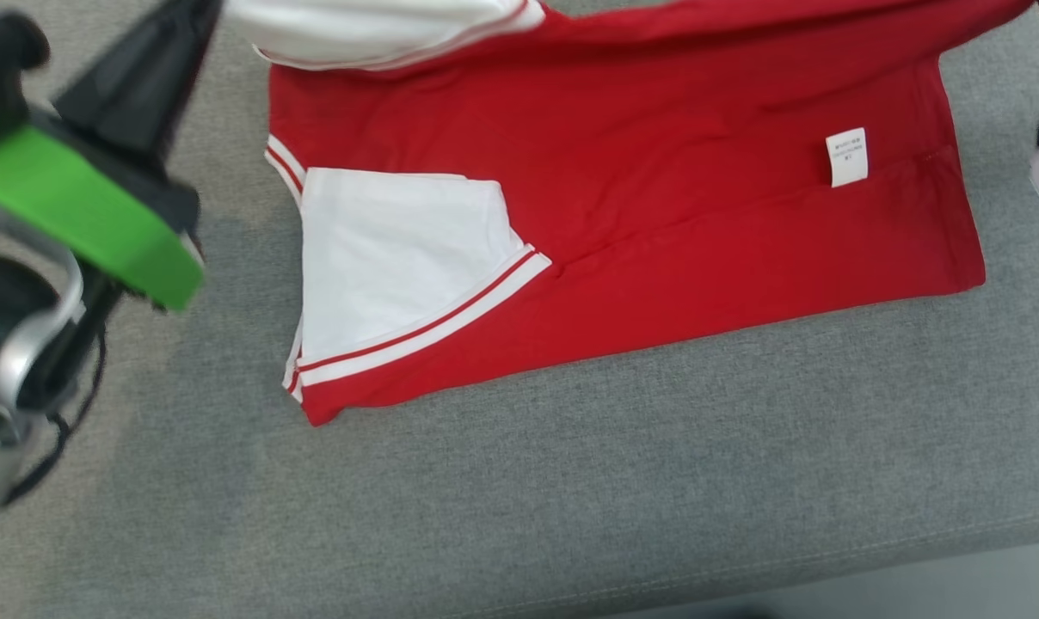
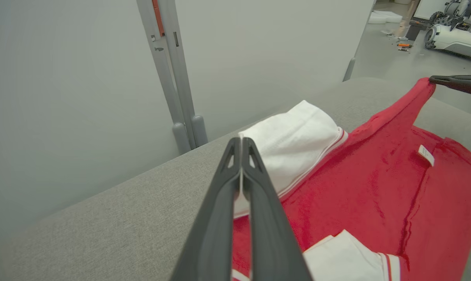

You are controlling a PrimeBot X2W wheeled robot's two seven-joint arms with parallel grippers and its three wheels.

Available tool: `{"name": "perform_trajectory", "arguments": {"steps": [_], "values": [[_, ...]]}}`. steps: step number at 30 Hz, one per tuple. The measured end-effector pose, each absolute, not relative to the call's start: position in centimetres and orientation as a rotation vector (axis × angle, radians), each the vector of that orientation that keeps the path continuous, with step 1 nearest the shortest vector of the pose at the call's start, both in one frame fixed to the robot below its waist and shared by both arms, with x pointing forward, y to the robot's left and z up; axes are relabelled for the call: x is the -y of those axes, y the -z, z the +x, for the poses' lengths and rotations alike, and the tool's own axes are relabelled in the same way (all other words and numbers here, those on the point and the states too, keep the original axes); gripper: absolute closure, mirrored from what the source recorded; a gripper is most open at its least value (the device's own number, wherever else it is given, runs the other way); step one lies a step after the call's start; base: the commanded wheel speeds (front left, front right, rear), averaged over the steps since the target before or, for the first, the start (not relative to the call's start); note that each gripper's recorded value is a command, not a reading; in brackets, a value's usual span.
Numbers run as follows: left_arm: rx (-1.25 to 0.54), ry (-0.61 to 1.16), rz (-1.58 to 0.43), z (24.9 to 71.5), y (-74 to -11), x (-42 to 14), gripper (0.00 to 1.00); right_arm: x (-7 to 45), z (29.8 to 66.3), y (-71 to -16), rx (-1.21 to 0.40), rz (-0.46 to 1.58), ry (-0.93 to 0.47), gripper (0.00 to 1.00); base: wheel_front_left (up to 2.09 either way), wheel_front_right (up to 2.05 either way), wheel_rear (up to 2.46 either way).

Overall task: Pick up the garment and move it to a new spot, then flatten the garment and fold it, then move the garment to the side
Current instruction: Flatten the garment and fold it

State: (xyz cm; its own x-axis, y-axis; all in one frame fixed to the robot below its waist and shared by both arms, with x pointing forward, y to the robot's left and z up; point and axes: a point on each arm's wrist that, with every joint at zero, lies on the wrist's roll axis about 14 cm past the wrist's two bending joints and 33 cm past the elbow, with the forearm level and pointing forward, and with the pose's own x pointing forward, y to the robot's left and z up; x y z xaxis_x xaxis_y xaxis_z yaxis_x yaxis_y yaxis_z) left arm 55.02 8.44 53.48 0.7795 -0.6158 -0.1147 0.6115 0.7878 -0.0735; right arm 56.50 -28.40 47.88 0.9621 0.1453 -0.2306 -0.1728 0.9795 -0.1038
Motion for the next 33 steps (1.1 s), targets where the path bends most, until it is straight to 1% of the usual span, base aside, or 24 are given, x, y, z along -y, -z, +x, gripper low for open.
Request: {"name": "perform_trajectory", "arguments": {"steps": [4,9,18,22,23,24,25,29,33], "values": [[-0.150,0.664,-0.079,51.6,-53.6,-8.5,1.00,28.9,54.9,-47.6,-0.232,-0.097,-0.152,1.00,0.00,0.00,0.00],[-0.219,0.657,-0.118,47.7,-52.1,-8.6,1.00,28.7,53.0,-46.4,-0.271,-0.069,-0.158,1.00,0.00,0.00,0.00],[-0.378,0.635,-0.157,42.7,-47.1,-8.4,1.00,27.6,49.1,-42.4,-0.415,-0.014,-0.165,1.00,0.00,0.00,0.00],[-0.410,0.611,-0.156,41.9,-45.3,-8.4,1.00,27.3,47.7,-40.7,-0.475,0.014,-0.154,1.00,0.00,0.00,0.00],[-0.408,0.602,-0.153,41.9,-44.9,-8.4,0.97,27.2,47.4,-40.5,-0.483,0.022,-0.152,0.39,0.00,0.00,0.00],[-0.404,0.593,-0.147,41.8,-44.7,-8.5,0.61,27.2,47.3,-40.6,-0.479,0.032,-0.147,0.00,0.00,0.00,0.00],[-0.399,0.580,-0.134,41.8,-44.5,-8.6,0.00,27.2,47.1,-40.7,-0.469,0.044,-0.139,0.00,0.00,0.00,0.00],[-0.312,0.488,-0.102,42.0,-44.8,-9.4,0.00,27.4,46.0,-41.5,-0.424,0.069,-0.112,0.00,0.00,0.00,0.00],[-0.254,0.388,-0.136,40.9,-44.5,-10.0,0.00,27.2,44.7,-42.6,-0.338,0.084,-0.093,0.00,0.00,0.00,0.00]]}}
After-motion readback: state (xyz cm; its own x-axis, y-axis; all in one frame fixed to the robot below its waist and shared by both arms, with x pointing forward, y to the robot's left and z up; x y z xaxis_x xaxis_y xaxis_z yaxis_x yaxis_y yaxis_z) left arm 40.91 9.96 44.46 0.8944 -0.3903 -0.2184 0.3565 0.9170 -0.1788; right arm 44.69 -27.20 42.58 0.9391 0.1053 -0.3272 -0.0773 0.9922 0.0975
